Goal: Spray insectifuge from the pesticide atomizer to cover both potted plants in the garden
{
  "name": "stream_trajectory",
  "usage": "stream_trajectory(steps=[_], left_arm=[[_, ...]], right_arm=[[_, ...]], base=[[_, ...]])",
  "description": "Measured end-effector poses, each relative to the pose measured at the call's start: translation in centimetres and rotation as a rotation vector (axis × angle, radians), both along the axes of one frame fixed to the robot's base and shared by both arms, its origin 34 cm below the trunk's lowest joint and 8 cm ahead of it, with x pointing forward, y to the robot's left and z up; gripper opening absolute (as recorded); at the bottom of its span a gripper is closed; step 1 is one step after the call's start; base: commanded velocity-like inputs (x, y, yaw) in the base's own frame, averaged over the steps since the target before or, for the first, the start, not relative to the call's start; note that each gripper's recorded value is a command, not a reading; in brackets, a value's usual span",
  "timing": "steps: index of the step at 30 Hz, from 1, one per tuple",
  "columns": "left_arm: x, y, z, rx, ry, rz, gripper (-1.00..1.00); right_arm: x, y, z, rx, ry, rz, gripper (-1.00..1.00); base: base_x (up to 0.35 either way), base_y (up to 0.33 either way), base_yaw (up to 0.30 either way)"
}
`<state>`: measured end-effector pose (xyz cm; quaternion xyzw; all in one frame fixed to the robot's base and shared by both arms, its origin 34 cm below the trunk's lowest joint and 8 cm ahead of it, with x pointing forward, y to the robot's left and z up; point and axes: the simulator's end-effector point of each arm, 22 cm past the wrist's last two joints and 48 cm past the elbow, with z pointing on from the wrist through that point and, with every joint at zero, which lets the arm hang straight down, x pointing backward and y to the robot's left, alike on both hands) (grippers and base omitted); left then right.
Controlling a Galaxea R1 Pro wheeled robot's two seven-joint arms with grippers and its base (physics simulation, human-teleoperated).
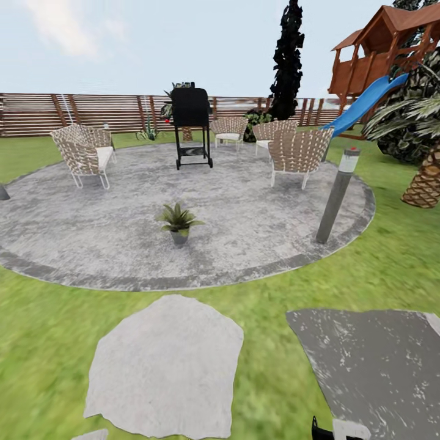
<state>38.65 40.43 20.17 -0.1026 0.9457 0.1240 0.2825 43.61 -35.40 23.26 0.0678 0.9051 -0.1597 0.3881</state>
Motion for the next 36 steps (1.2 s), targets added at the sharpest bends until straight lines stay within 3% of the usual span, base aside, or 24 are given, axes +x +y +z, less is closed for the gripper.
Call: stream_trajectory(steps=[16, 36], left_arm=[[0.00, 0.00, 0.00, 0.000, 0.000, 0.000, -1.00], [0.01, -0.01, 0.00, 0.000, 0.000, 0.000, -1.00]], right_arm=[[0.00, 0.04, -0.01, 0.000, 0.001, 0.001, 1.00], [0.00, 0.00, 0.00, 0.000, 0.000, 0.000, 1.00]], base=[[0.338, -0.144, 0.268], [0.337, -0.147, 0.019]])
